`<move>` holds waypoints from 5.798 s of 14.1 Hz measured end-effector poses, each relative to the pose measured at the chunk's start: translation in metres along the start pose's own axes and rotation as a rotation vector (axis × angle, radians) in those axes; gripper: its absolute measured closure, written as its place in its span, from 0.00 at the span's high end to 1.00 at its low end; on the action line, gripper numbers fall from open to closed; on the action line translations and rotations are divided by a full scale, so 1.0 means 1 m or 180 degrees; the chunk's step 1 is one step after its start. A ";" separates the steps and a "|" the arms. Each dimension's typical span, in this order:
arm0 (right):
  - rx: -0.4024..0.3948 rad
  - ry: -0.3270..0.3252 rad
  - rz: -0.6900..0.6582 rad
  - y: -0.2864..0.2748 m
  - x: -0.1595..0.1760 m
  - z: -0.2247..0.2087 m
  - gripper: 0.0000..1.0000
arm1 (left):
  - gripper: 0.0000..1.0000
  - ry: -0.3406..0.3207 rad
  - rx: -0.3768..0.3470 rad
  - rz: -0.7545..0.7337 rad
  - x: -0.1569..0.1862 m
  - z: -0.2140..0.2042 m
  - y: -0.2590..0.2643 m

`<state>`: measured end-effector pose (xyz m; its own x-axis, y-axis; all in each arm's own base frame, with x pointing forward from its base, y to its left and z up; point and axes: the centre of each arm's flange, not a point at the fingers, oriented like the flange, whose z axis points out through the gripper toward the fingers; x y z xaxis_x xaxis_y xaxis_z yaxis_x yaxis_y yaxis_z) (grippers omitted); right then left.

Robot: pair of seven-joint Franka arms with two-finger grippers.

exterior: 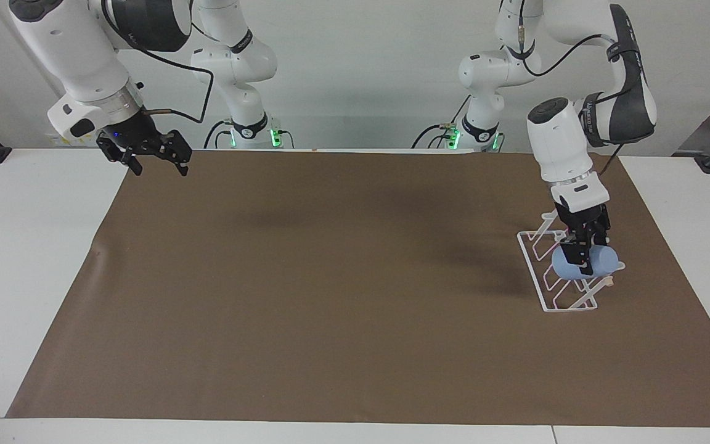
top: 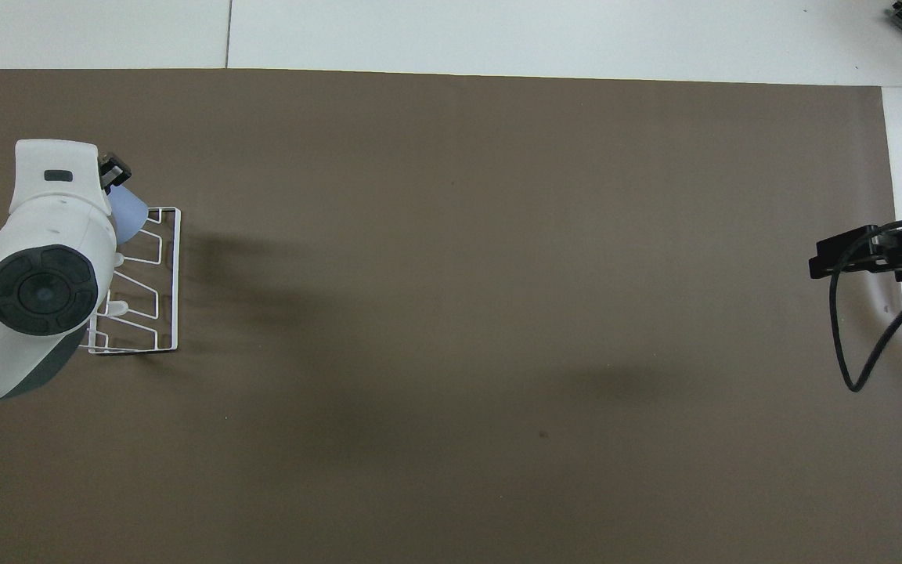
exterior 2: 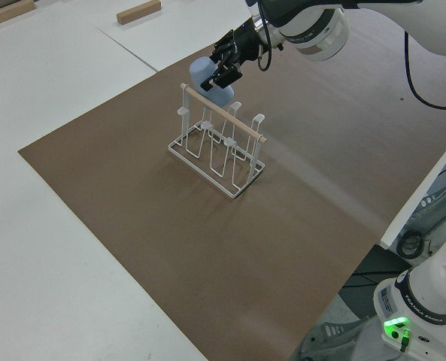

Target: Hang cup on cup holder

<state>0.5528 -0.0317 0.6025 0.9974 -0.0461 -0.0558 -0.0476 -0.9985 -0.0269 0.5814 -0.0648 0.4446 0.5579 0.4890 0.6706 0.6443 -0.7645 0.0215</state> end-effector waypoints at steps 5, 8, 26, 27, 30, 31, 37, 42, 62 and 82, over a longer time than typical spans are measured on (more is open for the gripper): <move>-0.0004 0.0068 -0.0053 -0.007 0.003 0.002 1.00 | 0.79 -0.0015 0.0002 0.0009 -0.005 0.000 0.001; -0.0007 0.0097 -0.0182 -0.008 0.004 0.002 1.00 | 1.00 0.0005 -0.0019 0.0001 -0.002 -0.003 0.002; -0.0004 0.0121 -0.0087 0.014 0.005 0.002 1.00 | 1.00 -0.1251 -0.0292 0.0353 0.067 -0.084 -0.001; -0.0004 0.0120 -0.0088 0.014 0.005 0.002 1.00 | 1.00 -0.1372 -0.0305 0.0535 0.065 -0.090 -0.006; -0.0003 0.0119 -0.0088 0.014 0.005 0.002 1.00 | 1.00 -0.1741 -0.0410 0.1191 0.064 -0.105 -0.023; -0.0003 0.0119 -0.0088 0.014 0.005 0.002 1.00 | 1.00 -0.1839 -0.0464 0.1348 0.067 -0.110 -0.028; -0.0003 0.0117 -0.0087 0.014 0.005 0.002 1.00 | 1.00 -0.2227 -0.0554 0.2116 0.076 -0.131 -0.045; -0.0003 0.0117 -0.0087 0.014 0.005 0.002 1.00 | 1.00 -0.2318 -0.0573 0.2264 0.095 -0.137 -0.057; -0.0003 0.0117 -0.0088 0.013 0.005 0.002 1.00 | 1.00 -0.2574 -0.0703 0.2396 0.092 -0.164 -0.044; -0.0003 0.0117 -0.0090 0.013 0.005 0.002 1.00 | 1.00 -0.2409 -0.0959 0.2258 0.106 -0.157 -0.027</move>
<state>0.5567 -0.0452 0.5998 0.9997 -0.0189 -0.0184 -0.0194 -0.9994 -0.0269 0.5413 -0.0577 0.6316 0.9982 -0.0525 -0.0283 -0.0507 -0.9969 0.0594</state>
